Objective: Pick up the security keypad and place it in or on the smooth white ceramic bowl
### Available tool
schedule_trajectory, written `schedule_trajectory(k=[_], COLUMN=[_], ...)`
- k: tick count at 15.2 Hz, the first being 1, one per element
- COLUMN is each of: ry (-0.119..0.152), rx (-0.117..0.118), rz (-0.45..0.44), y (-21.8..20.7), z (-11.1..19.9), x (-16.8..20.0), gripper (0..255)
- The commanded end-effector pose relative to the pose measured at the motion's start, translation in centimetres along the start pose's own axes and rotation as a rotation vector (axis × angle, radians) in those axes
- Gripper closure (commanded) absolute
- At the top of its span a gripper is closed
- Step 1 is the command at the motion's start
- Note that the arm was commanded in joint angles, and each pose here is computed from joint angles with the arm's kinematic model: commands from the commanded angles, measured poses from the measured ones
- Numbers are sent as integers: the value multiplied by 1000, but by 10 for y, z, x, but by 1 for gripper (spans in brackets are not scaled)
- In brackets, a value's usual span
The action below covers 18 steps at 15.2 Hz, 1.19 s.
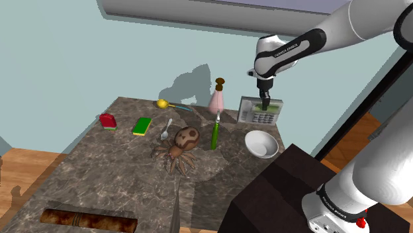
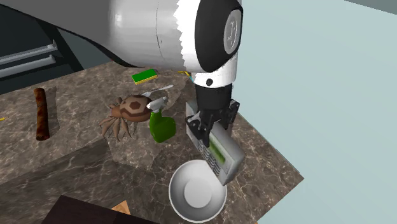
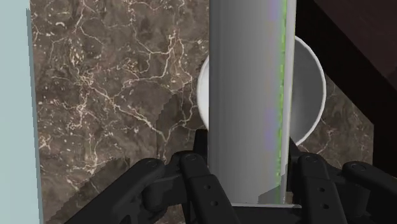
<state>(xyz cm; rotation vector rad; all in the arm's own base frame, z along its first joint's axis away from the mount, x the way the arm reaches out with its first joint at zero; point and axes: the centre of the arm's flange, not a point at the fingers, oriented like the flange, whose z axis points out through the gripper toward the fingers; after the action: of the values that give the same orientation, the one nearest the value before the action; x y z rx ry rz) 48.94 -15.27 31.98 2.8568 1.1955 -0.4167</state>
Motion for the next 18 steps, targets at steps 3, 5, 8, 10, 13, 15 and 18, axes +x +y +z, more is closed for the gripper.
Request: schedule_trajectory(k=[3,5,8,10,13,15,18], ry=[1,1,1,1,1,1,1], rx=[-1,-1,-1,-1,-1,-1,-1], rz=[0,0,0,0,0,0,0], y=[-40,-60,-72,-71,-70,-69,-67], z=[0,1,12,22,37,47,62], x=[-33,-50,-57,-55,-51,-48,-44], gripper=[255,255,255,255,255,255,255])
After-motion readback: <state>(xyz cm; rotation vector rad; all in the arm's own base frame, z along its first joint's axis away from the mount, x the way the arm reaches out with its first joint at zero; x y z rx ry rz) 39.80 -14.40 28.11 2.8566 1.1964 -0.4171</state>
